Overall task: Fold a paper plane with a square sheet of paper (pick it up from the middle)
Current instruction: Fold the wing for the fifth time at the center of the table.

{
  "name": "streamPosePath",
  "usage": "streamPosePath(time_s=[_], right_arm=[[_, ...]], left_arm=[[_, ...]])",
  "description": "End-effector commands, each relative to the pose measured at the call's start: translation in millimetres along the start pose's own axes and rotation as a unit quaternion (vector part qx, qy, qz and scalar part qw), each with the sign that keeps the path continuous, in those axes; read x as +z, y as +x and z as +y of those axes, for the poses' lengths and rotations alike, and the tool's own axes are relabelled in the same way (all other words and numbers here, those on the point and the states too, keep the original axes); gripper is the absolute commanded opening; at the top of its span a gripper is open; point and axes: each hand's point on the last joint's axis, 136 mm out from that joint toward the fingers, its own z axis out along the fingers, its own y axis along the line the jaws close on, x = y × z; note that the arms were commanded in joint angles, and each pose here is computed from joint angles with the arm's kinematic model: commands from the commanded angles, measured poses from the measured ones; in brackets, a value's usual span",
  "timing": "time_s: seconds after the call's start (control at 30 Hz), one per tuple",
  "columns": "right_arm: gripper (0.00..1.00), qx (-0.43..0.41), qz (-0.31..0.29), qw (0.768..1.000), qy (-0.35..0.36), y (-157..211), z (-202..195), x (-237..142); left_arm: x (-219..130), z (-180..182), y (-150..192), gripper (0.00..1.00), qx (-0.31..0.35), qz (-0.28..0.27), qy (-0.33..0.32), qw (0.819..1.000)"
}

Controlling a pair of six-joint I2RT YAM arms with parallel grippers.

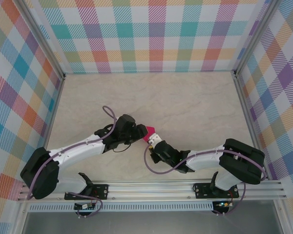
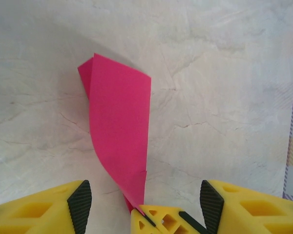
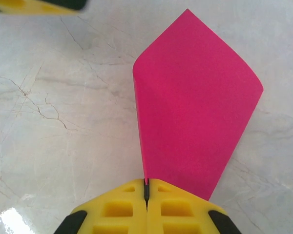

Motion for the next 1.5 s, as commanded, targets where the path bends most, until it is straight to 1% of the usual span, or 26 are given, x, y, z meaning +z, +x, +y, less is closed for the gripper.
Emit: streamPosePath(time_s=[0.0, 0.17, 0.33, 0.53, 0.73, 0.83, 0.9, 1.07, 1.2, 1.37, 1.4, 1.47], right_arm=[[0.04, 0.066, -0.001, 0.997, -0.027, 1, 2, -2], [0.04, 0.132, 0.008, 0.990, -0.042, 6, -4, -2], [0.04, 0.191, 0.009, 0.980, -0.061, 2, -11, -7], [0.07, 0.274, 0.014, 0.958, -0.080, 2, -26, -16], [0.07, 0.333, 0.030, 0.938, -0.094, 8, -34, -14], [0.06, 0.331, 0.029, 0.938, -0.097, 8, -34, -13], [0.06, 0.323, 0.030, 0.941, -0.094, 8, -35, -14], [0.07, 0.299, 0.031, 0.950, -0.089, 10, -37, -16], [0.08, 0.280, 0.031, 0.954, -0.104, 9, -32, -15], [0.09, 0.261, 0.030, 0.959, -0.106, 10, -31, -14], [0.09, 0.256, 0.029, 0.960, -0.108, 9, -31, -14], [0.09, 0.240, 0.026, 0.963, -0.120, 6, -27, -15]], left_arm=[[-7, 17, 3, 0.63, -0.005, -0.013, -0.025, 1.000], [-11, 21, 2, 0.63, -0.014, -0.022, -0.022, 0.999], [-12, 23, 4, 0.62, -0.017, -0.024, -0.015, 0.999], [-8, 19, 6, 0.58, -0.017, -0.021, 0.002, 1.000], [4, 8, 12, 0.56, -0.018, -0.002, 0.030, 0.999], [13, 3, 13, 0.61, -0.027, 0.003, 0.036, 0.999], [20, -1, 13, 0.63, -0.030, 0.009, 0.036, 0.999], [41, -9, 11, 0.68, -0.052, 0.026, 0.012, 0.998], [56, -10, 10, 0.72, -0.078, 0.034, -0.006, 0.996], [73, -4, 15, 0.72, -0.099, 0.058, -0.039, 0.993], [75, -4, 16, 0.71, -0.102, 0.061, -0.043, 0.992], [78, -2, 18, 0.65, -0.106, 0.068, -0.057, 0.990]])
